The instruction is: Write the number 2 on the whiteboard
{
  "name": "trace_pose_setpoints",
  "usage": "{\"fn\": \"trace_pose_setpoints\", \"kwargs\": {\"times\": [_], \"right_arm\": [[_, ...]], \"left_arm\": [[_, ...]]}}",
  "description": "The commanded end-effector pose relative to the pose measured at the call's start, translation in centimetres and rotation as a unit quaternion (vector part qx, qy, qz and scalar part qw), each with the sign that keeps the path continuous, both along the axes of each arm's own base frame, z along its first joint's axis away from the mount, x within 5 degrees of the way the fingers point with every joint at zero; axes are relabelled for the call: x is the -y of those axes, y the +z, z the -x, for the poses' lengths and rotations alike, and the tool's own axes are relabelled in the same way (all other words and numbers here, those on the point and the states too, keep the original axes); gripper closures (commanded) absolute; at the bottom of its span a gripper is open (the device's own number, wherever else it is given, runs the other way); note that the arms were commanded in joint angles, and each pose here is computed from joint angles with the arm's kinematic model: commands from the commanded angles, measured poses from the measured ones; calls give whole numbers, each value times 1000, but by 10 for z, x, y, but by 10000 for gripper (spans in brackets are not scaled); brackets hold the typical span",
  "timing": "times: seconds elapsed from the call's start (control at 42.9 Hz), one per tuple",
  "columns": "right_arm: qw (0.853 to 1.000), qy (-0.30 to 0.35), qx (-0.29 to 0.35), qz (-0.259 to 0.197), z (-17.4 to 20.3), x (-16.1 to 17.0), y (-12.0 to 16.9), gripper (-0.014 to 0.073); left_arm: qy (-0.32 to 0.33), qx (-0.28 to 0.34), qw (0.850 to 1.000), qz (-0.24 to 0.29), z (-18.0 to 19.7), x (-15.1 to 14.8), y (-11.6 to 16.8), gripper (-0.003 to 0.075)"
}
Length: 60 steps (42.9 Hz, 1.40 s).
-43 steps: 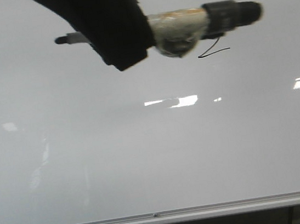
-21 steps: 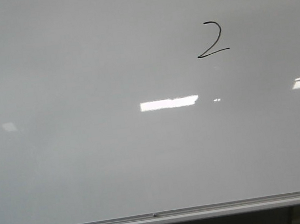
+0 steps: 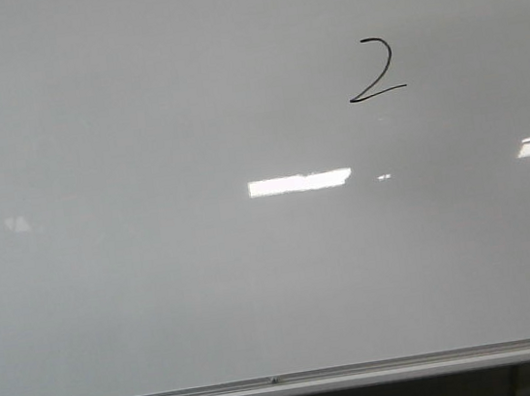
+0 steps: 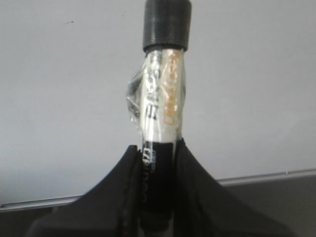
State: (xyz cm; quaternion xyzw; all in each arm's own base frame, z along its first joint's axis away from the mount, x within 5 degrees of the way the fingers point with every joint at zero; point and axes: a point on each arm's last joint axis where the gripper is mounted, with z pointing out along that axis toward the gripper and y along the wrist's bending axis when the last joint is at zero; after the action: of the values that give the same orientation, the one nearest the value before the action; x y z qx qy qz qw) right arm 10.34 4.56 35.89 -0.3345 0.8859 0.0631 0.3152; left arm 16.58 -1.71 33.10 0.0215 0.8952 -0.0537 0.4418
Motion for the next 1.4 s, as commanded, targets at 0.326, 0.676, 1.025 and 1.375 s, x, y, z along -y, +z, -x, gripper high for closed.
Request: {"fn": "trace_pose_setpoints", "kwargs": {"times": [0.326, 0.676, 1.025, 1.375], "right_arm": [[999, -6, 35, -12, -2, 0, 11, 97], [997, -12, 68, -24, -6, -1, 15, 97], [997, -14, 78, -27, -8, -1, 17, 97], [997, -14, 78, -27, -8, -1, 17, 97]], "left_arm": [[68, 192, 979, 23, -57, -12, -32, 710], [85, 200, 976, 15, -99, -14, -64, 710], [46, 281, 958, 15, -123, 13, -77, 710], [57, 340, 939, 9, -139, 12, -93, 710]]}}
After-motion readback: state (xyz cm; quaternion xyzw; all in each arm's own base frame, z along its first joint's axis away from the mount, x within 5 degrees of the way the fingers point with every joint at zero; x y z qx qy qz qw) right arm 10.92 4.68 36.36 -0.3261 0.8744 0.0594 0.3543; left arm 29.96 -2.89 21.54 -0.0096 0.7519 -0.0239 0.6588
